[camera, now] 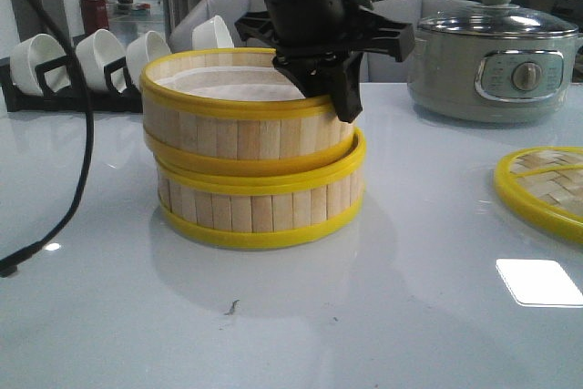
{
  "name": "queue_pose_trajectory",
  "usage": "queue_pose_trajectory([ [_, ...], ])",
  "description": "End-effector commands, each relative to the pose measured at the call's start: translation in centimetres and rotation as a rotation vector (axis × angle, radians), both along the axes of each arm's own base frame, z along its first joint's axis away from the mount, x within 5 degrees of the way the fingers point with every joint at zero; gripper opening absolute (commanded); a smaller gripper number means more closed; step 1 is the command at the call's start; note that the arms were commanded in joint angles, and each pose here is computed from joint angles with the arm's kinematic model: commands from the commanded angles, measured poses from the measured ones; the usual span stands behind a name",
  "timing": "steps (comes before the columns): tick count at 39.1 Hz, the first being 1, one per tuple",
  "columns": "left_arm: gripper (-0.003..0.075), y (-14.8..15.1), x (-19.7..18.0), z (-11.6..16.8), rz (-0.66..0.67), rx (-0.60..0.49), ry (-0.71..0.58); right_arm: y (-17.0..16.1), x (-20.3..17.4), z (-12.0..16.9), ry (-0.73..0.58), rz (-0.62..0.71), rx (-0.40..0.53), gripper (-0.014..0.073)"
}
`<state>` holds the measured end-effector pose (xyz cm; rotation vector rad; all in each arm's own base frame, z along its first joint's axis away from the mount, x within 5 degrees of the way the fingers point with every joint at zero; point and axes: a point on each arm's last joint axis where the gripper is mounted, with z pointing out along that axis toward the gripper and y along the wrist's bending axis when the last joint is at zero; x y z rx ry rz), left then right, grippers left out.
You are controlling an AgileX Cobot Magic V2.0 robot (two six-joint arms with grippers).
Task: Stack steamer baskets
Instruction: 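Lower the held basket onto the middle basket and align the rims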
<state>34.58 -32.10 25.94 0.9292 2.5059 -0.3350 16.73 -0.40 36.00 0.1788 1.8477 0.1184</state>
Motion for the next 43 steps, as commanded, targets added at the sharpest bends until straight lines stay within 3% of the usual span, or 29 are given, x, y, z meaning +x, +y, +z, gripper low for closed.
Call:
queue_pose_trajectory([
  [1,0.0086,-0.5,-0.6,3.5,-0.006,-0.126,-0.056,-0.1,0.0,2.0,-0.128,-0.004,-0.022,0.0447],
  [27,0.0086,-0.5,-0.7,3.8,-0.007,-0.137,-0.048,-0.1,0.0,2.0,-0.124,-0.004,-0.022,0.0447],
  [43,0.0086,-0.4,-0.8,5.6,-0.016,-0.135,-0.061,-0.1,0.0,1.9,-0.117,-0.004,-0.022,0.0447],
])
